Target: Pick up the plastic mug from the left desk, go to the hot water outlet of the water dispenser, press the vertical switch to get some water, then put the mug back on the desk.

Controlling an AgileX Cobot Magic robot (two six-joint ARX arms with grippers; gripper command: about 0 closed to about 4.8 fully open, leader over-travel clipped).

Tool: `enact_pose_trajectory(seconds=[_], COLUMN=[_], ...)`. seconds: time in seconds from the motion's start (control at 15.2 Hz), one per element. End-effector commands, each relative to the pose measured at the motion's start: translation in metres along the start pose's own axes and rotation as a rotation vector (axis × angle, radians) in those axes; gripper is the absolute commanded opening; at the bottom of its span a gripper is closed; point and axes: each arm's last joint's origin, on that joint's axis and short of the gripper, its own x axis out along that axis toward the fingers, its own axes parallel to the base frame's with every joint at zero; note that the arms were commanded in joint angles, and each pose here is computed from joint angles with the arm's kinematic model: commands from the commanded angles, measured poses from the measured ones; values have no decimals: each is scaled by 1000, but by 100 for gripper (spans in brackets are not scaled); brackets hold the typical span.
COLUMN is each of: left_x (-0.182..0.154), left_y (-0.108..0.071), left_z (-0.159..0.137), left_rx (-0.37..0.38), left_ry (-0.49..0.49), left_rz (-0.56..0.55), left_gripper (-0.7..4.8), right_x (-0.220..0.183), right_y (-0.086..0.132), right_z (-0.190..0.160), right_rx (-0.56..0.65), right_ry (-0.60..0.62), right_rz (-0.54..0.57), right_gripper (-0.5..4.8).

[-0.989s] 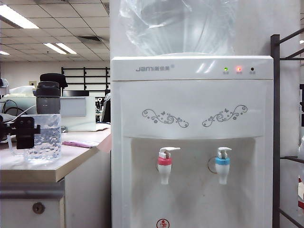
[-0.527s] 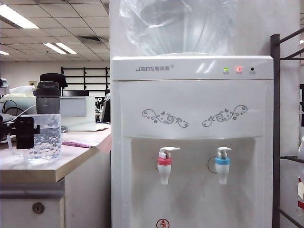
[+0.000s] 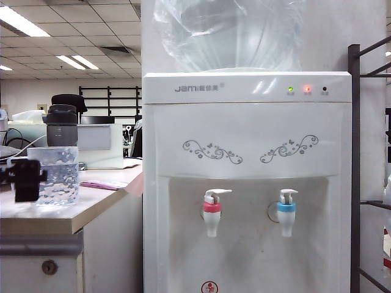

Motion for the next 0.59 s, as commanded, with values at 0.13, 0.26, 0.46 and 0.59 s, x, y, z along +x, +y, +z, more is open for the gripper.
enact_pose_trajectory(seconds=[0.13,0.26,0.46,0.59], left_x=[-4,-7,-10,-12], left_y=[2,0,-1,-3], left_z=[1,0,2,9], left_rx=[-13,-15,-16,-29], left_ry=[-18,-15,-16,-42], left_rz=[-14,-111,-182,-206], left_gripper=[463,463,463,463], right_x=[0,0,0,0], right_y=[0,0,0,0], right_z=[2,2,2,2], right_rx=[-4,-4,-4,-4], right_ry=[-15,-15,-15,-15], right_rz=[2,2,2,2], right_gripper=[-5,-5,-5,-5])
